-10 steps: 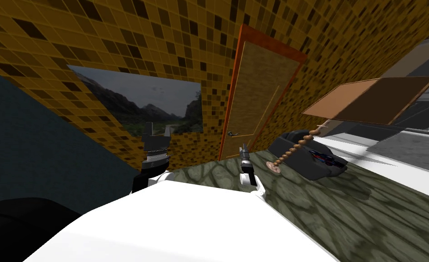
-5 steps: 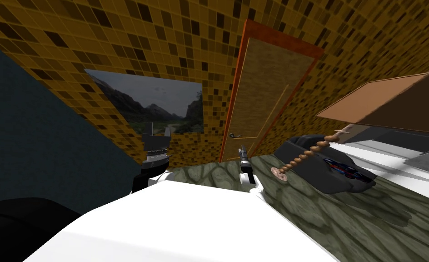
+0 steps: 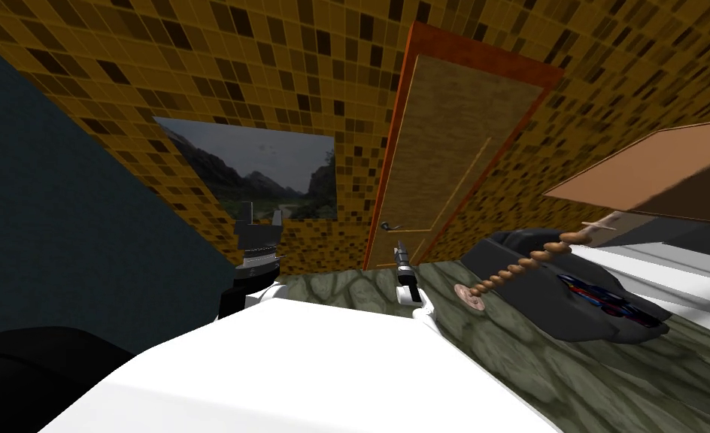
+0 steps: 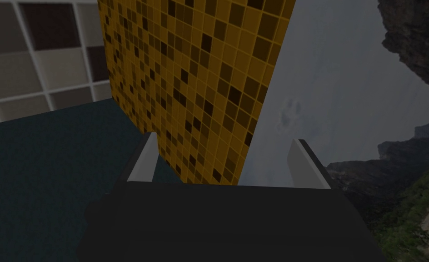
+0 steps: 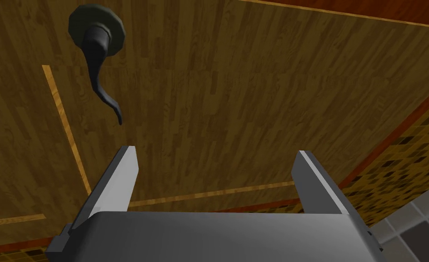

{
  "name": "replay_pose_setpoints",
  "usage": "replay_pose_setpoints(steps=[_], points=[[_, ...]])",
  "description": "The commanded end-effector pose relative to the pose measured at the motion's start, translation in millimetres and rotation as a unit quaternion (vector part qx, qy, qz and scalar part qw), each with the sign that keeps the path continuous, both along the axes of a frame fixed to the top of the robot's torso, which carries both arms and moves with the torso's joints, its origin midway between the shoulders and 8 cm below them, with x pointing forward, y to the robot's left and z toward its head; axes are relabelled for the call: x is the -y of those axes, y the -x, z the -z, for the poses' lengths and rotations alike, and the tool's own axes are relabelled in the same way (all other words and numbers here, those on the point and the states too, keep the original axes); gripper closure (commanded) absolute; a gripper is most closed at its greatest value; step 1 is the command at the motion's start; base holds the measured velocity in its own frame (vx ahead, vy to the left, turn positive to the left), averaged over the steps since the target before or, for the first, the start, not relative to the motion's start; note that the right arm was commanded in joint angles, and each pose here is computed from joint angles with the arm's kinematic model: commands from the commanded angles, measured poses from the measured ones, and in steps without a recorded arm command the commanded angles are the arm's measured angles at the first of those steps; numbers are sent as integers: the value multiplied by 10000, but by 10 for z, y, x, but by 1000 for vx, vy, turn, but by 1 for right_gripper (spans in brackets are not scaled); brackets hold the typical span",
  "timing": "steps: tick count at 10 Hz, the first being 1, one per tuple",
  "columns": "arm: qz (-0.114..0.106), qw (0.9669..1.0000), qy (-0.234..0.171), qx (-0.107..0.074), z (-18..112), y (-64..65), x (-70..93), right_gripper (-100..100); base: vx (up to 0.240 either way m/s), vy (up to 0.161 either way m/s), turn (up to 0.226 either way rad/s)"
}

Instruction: Pull the door open

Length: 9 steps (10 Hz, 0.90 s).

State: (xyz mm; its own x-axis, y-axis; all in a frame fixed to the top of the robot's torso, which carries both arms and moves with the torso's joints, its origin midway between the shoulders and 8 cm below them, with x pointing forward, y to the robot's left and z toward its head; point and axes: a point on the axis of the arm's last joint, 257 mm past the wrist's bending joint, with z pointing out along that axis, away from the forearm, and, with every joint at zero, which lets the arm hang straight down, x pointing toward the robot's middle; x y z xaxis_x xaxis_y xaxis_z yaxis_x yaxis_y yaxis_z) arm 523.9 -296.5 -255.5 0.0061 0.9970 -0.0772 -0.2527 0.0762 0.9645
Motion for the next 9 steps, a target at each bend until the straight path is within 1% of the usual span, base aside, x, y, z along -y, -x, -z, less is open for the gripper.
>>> replay_pose_setpoints(steps=[1,5,9], points=[[5,9999,11,-118,103,-28,20,-100,58,-115,126],[24,9992,33,-393,334,-95,69,-100,51,-101,121],[49,9979,55,-640,532,-140,120,-100,36,-97,115]])
